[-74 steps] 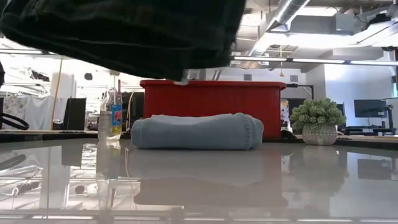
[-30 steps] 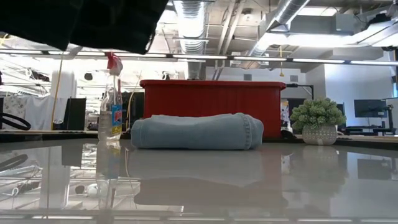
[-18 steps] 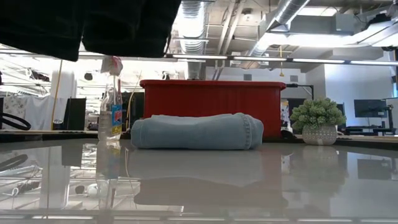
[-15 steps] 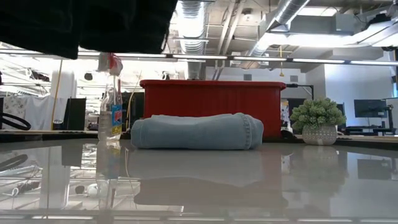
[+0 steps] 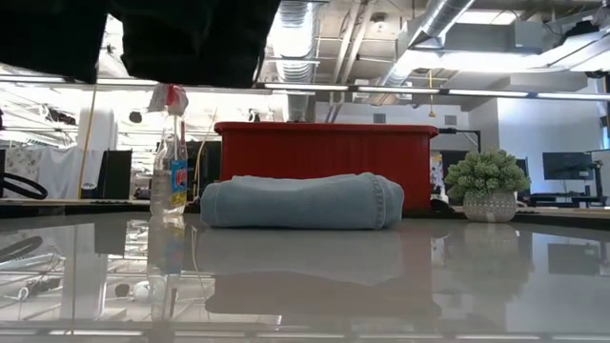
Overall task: Fold Laundry from Bin
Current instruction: Fold the black pants from the red laundry bin
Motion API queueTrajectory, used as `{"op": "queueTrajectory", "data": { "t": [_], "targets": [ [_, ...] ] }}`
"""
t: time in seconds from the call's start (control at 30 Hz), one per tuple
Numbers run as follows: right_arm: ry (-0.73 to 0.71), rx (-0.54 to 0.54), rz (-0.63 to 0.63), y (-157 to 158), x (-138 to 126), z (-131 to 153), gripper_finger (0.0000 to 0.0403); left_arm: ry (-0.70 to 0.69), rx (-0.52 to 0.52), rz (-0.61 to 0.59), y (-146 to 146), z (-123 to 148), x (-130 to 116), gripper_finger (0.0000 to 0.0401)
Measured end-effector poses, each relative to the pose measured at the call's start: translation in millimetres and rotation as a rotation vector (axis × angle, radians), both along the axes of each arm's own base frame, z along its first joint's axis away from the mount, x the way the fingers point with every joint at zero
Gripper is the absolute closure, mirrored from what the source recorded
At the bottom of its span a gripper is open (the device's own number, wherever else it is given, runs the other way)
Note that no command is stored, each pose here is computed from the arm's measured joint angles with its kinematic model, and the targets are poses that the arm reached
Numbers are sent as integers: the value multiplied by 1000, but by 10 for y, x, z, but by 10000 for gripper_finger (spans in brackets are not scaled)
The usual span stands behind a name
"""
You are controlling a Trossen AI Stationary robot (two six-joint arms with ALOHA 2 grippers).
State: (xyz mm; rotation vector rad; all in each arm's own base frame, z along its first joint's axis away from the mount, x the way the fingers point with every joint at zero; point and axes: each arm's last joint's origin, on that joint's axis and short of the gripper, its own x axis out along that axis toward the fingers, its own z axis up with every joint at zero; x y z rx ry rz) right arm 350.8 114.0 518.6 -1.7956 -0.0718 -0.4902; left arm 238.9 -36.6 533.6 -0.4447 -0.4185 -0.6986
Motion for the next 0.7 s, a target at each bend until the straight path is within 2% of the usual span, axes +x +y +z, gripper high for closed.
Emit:
{"op": "queueTrajectory", "data": {
  "t": [0.17, 0.33, 0.5, 0.6, 0.7],
  "targets": [
    [-40, 6, 52, -33, 3, 29, 121, -11, 0, -12, -19, -20, 65, 401],
    [-82, 93, 105, -109, 24, 46, 121, -21, 14, -45, -56, -35, 99, 401],
    [-226, 207, 244, -90, -36, 149, 133, -18, 37, -37, -62, -48, 104, 401],
    [-305, 349, 330, -97, -68, 195, 168, -22, 47, -44, -65, -48, 102, 401],
    [-337, 490, 382, -106, -75, 203, 239, -26, 54, -43, -65, -49, 101, 401]
  ]
}}
